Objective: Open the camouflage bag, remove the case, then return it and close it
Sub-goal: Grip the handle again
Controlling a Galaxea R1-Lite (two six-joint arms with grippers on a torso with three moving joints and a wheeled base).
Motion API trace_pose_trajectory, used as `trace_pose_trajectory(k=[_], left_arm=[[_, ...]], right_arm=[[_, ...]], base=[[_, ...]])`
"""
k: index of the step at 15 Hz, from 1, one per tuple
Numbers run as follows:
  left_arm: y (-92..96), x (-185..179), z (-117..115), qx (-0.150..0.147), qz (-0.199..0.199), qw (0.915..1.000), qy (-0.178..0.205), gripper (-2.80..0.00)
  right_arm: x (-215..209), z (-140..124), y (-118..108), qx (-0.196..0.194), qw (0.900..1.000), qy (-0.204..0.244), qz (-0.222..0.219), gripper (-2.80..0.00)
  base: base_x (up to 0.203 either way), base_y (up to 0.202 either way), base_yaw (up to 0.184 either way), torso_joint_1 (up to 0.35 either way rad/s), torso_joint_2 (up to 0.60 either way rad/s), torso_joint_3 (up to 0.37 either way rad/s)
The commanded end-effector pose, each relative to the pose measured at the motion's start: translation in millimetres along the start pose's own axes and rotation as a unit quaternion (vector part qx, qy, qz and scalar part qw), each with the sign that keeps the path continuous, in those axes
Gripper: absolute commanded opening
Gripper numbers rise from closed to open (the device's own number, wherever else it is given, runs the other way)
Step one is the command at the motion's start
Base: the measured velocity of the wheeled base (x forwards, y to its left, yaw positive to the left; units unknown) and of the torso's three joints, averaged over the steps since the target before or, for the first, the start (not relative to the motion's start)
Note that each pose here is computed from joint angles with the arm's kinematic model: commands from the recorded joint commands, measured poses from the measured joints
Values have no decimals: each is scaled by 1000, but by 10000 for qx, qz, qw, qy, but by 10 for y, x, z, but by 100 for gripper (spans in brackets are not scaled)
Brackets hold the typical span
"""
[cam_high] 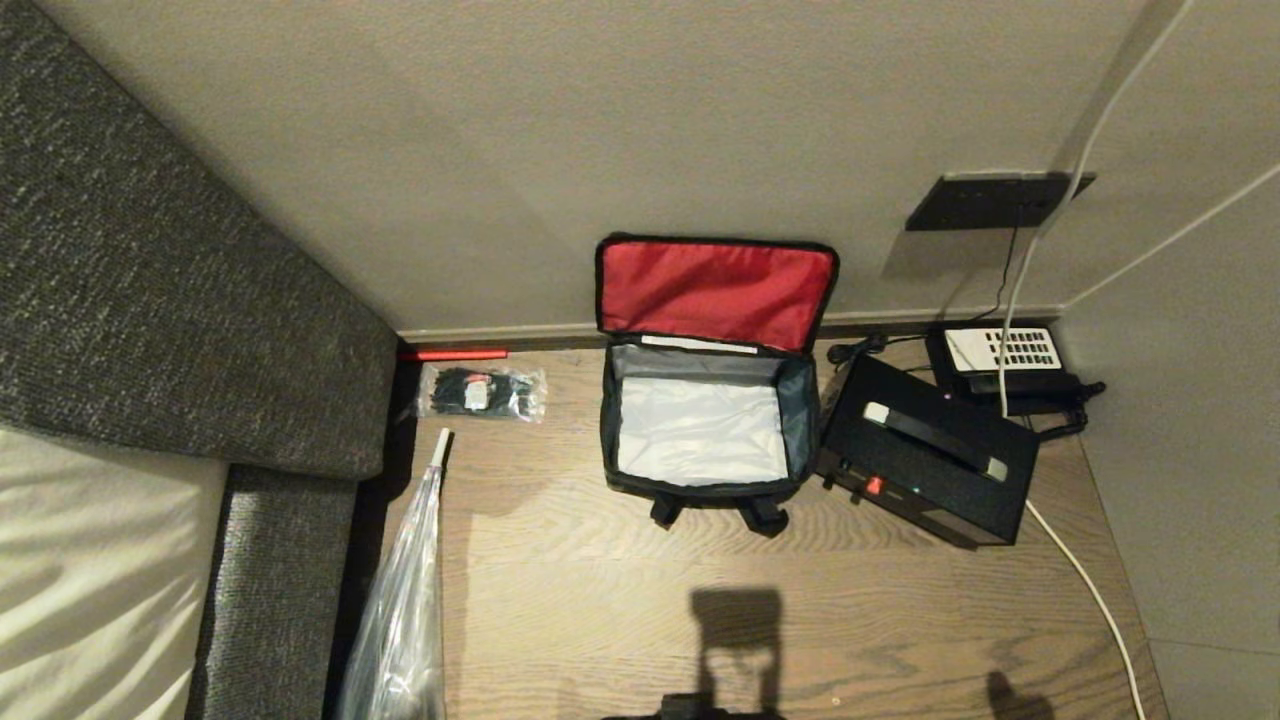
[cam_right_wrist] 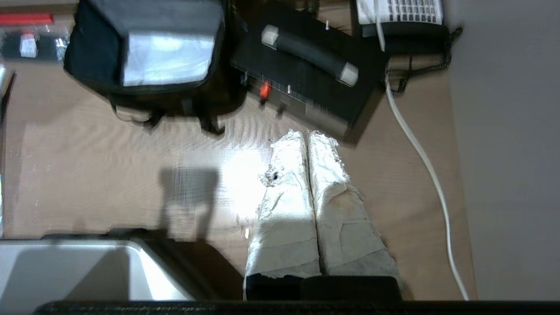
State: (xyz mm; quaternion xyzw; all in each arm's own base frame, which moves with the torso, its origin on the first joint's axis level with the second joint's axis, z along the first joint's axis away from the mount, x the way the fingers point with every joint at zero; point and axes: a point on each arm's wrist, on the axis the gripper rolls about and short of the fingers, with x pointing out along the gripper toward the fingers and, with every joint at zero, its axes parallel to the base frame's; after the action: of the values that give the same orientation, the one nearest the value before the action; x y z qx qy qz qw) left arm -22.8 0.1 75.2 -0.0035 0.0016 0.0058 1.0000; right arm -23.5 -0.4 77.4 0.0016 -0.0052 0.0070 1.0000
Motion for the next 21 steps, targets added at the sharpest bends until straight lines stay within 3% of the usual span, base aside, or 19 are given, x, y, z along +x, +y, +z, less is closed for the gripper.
trace_pose_trajectory(k=[1,4,6,9,12,14,17,21], left_arm=[[0,1,-9,-10,4,10000,9,-280],[0,2,-9,-3,4,10000,15,-280],[0,1,-9,-3,4,10000,10,-280],[0,2,-9,-3,4,10000,15,-280],[0,2,-9,-3,4,10000,15,-280],[0,2,-9,-9,4,10000,15,-280],[0,2,-9,-3,4,10000,15,-280],[0,2,-9,-9,4,10000,15,-280]], right_arm=[[-95,245,0,8,9995,-304,-15,-280],[-565,777,4,14,9997,-217,73,-280],[-846,836,12,26,9985,479,255,-280],[-715,1117,2,267,9867,1541,444,-280],[78,1637,9,708,9491,3001,649,-280],[782,1785,96,895,9317,3455,677,-280],[1835,1675,264,1108,9278,3489,717,-280],[2826,1066,403,1338,9249,3450,869,-280]], base=[[0,0,0,0,0,0],[0,0,0,0,0,0],[0,0,0,0,0,0],[0,0,0,0,0,0],[0,0,0,0,0,0],[0,0,0,0,0,0],[0,0,0,0,0,0],[0,0,0,0,0,0]])
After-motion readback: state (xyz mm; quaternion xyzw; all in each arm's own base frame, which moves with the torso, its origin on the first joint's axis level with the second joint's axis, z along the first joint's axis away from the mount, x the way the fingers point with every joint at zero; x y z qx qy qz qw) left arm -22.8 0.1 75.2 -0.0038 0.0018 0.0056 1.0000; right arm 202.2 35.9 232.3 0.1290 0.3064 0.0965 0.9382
